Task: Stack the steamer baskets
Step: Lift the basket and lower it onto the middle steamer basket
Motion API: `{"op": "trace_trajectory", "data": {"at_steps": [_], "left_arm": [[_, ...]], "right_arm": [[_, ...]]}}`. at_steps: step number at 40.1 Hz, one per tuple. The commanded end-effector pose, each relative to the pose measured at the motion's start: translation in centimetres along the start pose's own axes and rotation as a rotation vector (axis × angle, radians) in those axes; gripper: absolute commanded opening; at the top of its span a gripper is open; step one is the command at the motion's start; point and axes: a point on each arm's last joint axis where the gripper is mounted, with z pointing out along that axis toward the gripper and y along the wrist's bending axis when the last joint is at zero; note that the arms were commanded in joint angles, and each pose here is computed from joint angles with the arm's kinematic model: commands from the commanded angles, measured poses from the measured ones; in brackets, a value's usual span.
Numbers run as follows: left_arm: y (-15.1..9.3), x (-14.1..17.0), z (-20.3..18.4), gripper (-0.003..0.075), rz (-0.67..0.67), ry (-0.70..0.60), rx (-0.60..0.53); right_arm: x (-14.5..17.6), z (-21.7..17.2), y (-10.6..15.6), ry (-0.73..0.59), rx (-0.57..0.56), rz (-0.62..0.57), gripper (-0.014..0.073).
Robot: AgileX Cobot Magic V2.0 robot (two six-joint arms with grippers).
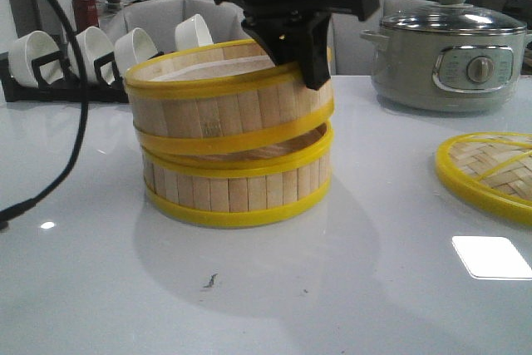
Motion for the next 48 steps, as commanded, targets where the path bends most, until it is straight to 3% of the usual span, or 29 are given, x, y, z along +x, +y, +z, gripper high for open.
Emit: {"op": "trace_trajectory", "data": {"at_steps": [1,44,48], "left_arm": [[-0.98,-1.55,-3.2,0.0092,0.031,-0.147,-0.002],[-0.3,-1.47,-2.56,0.0093,0.063,-0.128,-0.066],[-0.27,-1.45,-2.56,0.0131,0.065,-0.126,-0.07]], "right_arm": [[-1.98,-0.9,-0.07,-0.129,0.014,-0.014,0.0367],[-1.96,-0.9,-0.07,-0.127,0.014,-0.014,0.0367],[-1.95,-0.9,-0.07,-0.126,0.014,-0.014,0.0367]]}}
